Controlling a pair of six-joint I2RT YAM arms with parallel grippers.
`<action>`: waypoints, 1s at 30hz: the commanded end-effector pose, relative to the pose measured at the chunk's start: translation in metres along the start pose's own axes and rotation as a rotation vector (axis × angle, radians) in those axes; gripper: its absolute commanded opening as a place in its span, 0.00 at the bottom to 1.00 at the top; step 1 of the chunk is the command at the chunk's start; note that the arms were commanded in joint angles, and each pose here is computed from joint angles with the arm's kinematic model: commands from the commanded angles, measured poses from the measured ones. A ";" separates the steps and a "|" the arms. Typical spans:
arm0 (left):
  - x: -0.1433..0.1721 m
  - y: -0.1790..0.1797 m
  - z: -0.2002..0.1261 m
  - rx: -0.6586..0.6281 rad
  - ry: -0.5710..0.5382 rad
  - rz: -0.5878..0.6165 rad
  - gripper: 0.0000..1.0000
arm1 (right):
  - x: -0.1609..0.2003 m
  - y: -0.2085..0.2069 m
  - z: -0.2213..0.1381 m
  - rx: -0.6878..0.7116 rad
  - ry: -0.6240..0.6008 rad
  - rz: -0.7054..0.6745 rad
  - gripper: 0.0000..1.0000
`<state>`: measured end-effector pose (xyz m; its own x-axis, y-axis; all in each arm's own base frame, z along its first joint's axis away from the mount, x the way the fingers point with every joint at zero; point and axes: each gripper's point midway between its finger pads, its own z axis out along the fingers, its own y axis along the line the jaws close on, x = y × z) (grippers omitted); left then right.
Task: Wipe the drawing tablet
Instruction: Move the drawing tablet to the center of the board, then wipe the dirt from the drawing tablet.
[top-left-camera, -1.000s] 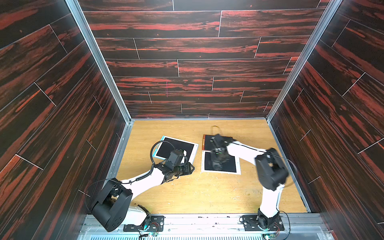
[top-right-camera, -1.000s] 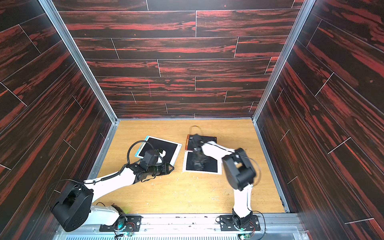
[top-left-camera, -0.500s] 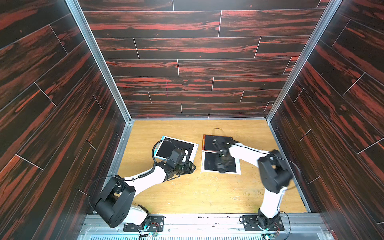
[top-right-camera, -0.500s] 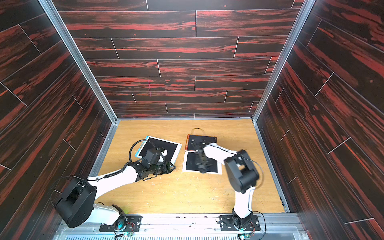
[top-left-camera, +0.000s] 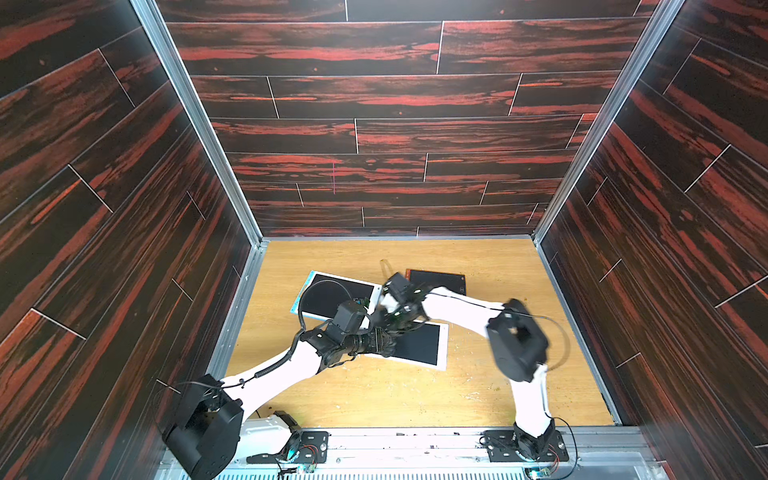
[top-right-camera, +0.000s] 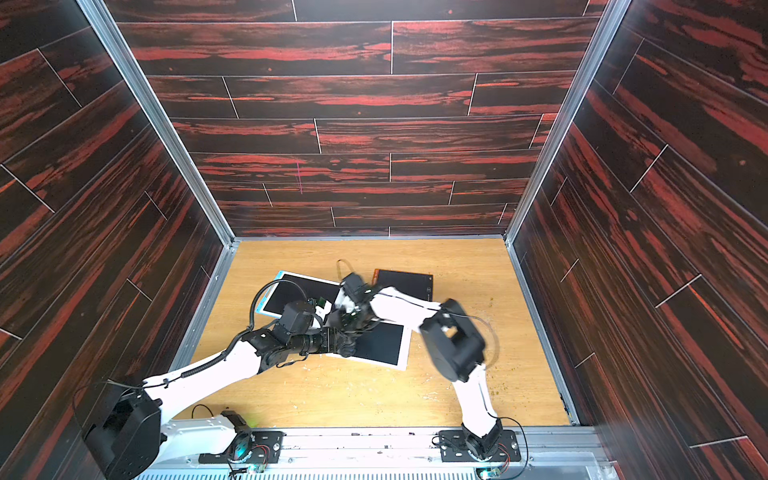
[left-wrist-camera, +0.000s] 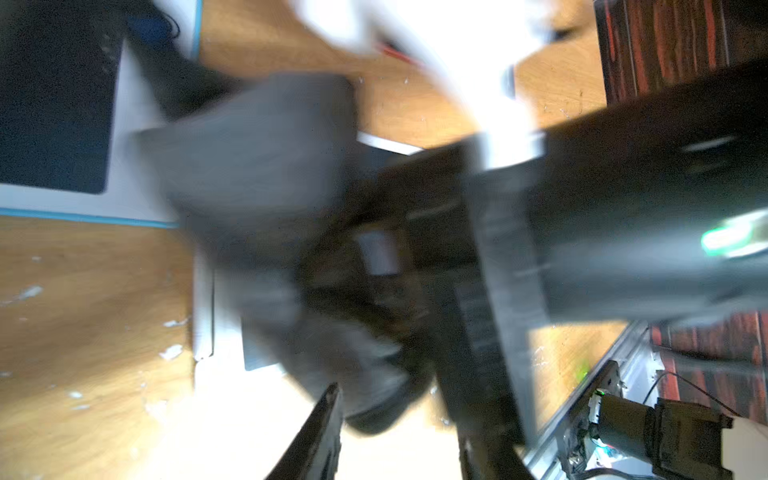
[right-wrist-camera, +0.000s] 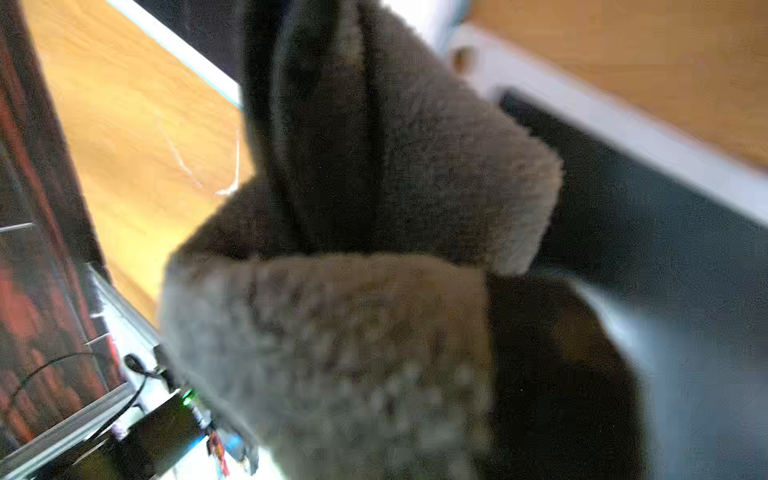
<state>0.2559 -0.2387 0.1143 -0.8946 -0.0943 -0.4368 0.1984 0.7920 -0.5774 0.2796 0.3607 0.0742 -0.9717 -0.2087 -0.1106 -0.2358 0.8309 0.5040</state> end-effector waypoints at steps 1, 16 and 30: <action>0.003 0.027 -0.001 -0.110 0.002 0.007 0.46 | -0.001 -0.029 -0.052 0.032 -0.075 0.040 0.00; 0.041 0.077 0.046 -0.226 0.125 -0.082 0.46 | 0.056 -0.149 -0.069 0.424 -0.096 0.159 0.00; 0.036 0.089 0.053 -0.294 0.121 -0.054 0.46 | 0.086 -0.159 -0.028 0.485 -0.007 0.160 0.00</action>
<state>0.2690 -0.2183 0.0246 -0.9342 -0.1247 -0.3343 0.0457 0.8874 -0.4588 0.2405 0.1960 0.0261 -0.9918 -0.0670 -0.1090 -0.0753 0.9945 0.0734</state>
